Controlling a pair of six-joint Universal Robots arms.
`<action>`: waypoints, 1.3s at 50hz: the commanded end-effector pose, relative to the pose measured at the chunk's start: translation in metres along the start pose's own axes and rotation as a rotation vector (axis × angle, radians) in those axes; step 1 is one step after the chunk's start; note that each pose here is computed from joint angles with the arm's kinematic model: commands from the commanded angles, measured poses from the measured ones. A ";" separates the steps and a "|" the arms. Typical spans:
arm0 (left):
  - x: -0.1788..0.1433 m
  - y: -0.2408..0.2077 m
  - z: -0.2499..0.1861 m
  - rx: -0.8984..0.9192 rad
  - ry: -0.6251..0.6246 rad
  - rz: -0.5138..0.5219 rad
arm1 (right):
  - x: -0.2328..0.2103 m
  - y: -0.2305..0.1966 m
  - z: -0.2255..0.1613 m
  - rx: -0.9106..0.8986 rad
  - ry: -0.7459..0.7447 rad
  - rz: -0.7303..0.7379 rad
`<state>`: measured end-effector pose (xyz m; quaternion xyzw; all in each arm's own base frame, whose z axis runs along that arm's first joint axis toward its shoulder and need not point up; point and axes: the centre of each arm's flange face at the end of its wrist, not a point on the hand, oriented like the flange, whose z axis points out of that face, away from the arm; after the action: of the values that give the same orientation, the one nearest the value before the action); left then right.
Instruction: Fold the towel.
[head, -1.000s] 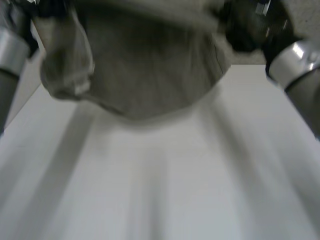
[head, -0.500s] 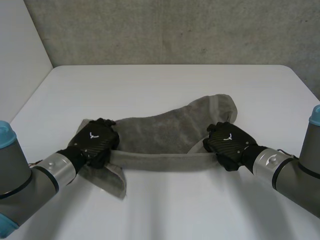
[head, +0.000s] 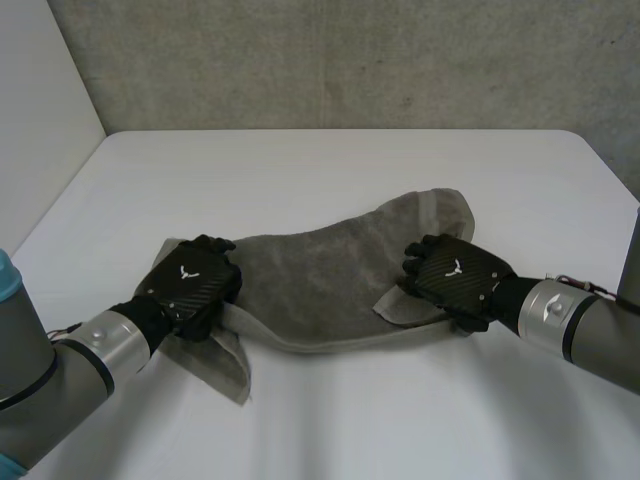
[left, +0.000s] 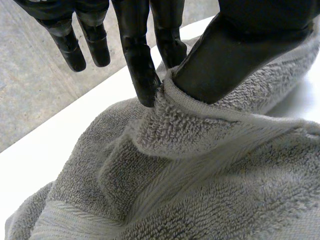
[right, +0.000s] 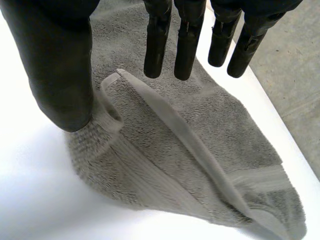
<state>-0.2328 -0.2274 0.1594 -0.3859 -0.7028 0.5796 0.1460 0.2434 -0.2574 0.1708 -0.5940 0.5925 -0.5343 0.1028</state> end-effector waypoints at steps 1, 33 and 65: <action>0.011 0.000 -0.008 -0.002 0.022 0.002 | 0.017 -0.017 0.001 0.011 -0.009 -0.018; 0.024 -0.002 -0.016 0.005 0.050 0.011 | -0.043 -0.004 0.062 -0.122 -0.200 -0.301; 0.018 -0.002 -0.014 0.005 0.031 0.010 | 0.001 0.025 0.021 -0.219 -0.094 -0.196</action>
<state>-0.2362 -0.2039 0.1608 -0.3982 -0.6972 0.5756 0.1553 0.2536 -0.2720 0.1486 -0.6885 0.5676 -0.4513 0.0141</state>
